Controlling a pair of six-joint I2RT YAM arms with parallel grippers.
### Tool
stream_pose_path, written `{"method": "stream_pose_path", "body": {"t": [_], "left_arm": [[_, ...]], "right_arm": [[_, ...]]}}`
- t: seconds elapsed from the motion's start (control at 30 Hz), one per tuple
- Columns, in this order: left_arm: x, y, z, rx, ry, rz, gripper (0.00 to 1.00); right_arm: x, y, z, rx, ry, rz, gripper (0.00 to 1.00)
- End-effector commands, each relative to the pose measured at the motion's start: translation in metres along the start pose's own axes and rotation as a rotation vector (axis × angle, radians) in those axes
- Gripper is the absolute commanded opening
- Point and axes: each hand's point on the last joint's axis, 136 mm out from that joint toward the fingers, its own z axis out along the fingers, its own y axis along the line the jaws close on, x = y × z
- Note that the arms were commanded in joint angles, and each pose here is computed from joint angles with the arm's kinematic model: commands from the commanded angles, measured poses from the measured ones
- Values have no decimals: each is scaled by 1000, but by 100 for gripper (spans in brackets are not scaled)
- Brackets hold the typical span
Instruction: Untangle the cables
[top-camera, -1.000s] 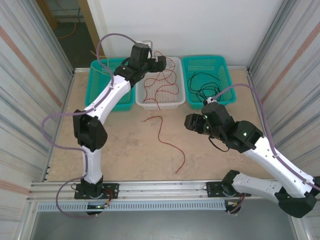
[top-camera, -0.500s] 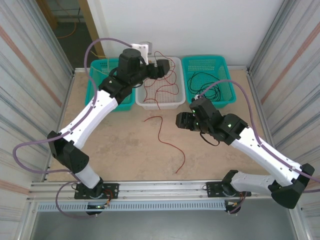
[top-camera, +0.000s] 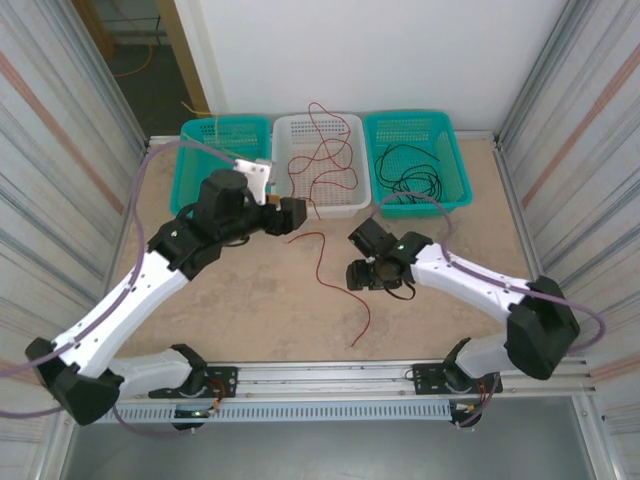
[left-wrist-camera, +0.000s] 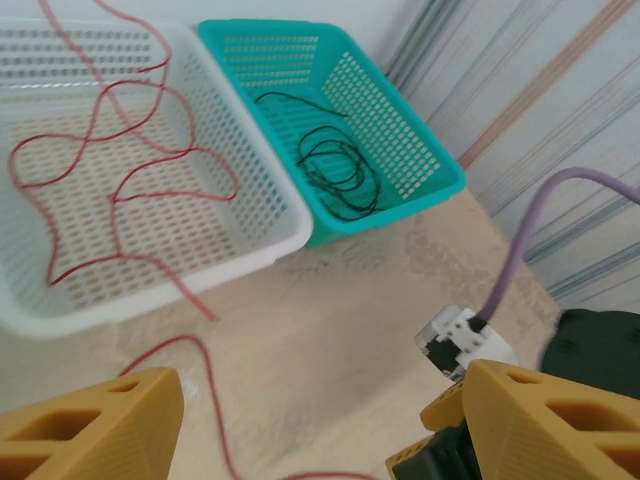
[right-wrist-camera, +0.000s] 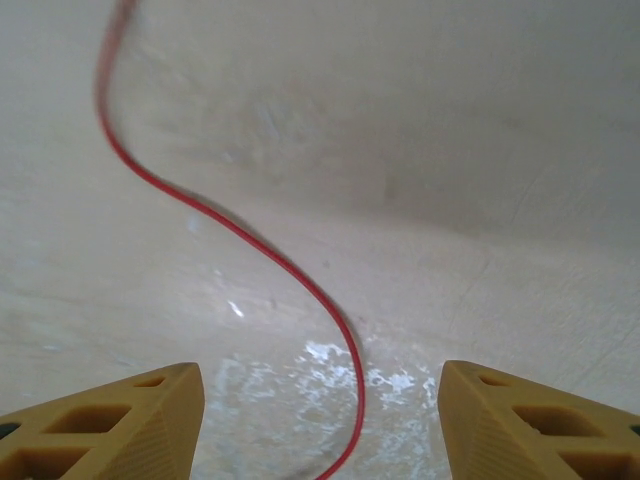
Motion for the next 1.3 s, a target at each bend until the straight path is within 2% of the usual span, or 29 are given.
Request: {"method": "stream_pose_path", "body": {"t": [0.0, 0.27, 0.6, 0.77, 0.9, 1.1, 1.2, 1.27], "left_arm": [[13, 21, -9, -84, -4, -47, 72], [35, 36, -24, -125, -9, -91, 71], [27, 28, -21, -94, 4, -52, 69], [21, 21, -18, -65, -8, -50, 67], [20, 18, -19, -47, -16, -61, 65], [22, 19, -23, -45, -26, -77, 62], [22, 17, -22, -33, -26, -81, 63], [20, 15, -22, -21, -27, -81, 64]], "right_arm": [[21, -2, 18, 48, 88, -40, 61], [62, 4, 49, 140, 214, -98, 59], [67, -1, 57, 170, 213, -74, 57], [72, -3, 59, 165, 220, -64, 52], [72, -3, 59, 160, 222, -68, 40], [59, 3, 46, 143, 161, -84, 10], [43, 13, 27, 112, 89, -113, 0], [31, 23, 9, 78, 20, -140, 0]]}}
